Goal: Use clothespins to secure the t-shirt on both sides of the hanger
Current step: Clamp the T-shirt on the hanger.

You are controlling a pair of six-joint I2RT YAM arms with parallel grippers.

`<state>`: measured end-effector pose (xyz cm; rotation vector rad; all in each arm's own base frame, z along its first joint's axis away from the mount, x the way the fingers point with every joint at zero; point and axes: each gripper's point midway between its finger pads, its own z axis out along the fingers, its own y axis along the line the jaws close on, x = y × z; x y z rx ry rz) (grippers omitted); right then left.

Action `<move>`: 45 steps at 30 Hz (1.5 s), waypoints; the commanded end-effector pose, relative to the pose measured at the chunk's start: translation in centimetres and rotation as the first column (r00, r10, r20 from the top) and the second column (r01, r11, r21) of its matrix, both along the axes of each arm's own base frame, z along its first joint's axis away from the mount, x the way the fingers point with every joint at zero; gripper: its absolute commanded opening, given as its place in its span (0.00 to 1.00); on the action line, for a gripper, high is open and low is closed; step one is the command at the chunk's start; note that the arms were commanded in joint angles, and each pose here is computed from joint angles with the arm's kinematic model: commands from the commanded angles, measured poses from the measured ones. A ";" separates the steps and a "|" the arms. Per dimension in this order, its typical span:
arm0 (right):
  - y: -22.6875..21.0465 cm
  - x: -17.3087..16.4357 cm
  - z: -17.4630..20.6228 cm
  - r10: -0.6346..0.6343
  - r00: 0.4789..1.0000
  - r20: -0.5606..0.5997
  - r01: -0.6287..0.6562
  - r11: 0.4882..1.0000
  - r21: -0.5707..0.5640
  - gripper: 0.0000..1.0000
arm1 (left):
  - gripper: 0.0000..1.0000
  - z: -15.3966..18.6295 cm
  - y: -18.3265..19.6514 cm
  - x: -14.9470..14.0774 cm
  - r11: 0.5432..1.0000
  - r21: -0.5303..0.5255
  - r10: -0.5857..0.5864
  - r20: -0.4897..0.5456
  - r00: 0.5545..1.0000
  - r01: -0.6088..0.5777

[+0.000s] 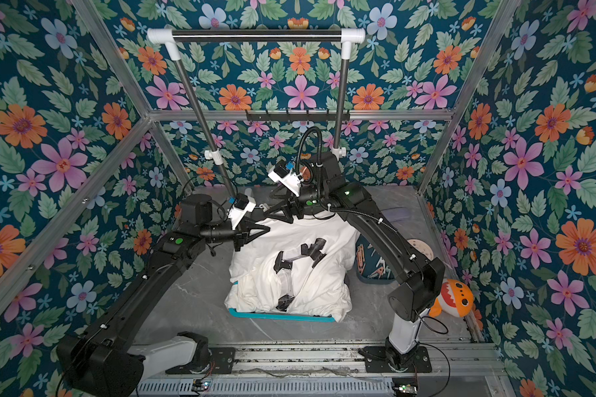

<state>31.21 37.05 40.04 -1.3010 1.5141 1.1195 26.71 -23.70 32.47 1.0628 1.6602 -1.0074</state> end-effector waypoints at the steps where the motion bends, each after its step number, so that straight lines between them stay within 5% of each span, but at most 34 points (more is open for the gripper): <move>1: -0.5 -0.4 1.2 -0.018 0.999 0.036 0.017 1.000 0.012 0.87 | 0.00 1.4 -0.2 0.0 0.999 -0.028 -0.023 0.083 0.996 0.025; 13: -4.7 -2.6 4.2 -0.169 0.974 0.149 0.165 0.985 0.040 0.91 | 0.00 1.0 0.0 -0.2 1.000 -0.025 -0.009 0.092 0.996 0.012; 23: -12.8 -0.4 2.4 -0.398 0.917 0.031 0.395 0.915 0.078 0.89 | 0.00 0.6 -0.1 0.4 1.000 -0.026 0.000 0.093 0.996 0.002; 45: -24.3 1.3 -3.5 -0.613 0.767 -0.190 0.641 0.745 0.185 0.87 | 0.00 0.8 0.0 0.2 1.000 -0.015 0.000 0.094 0.996 0.002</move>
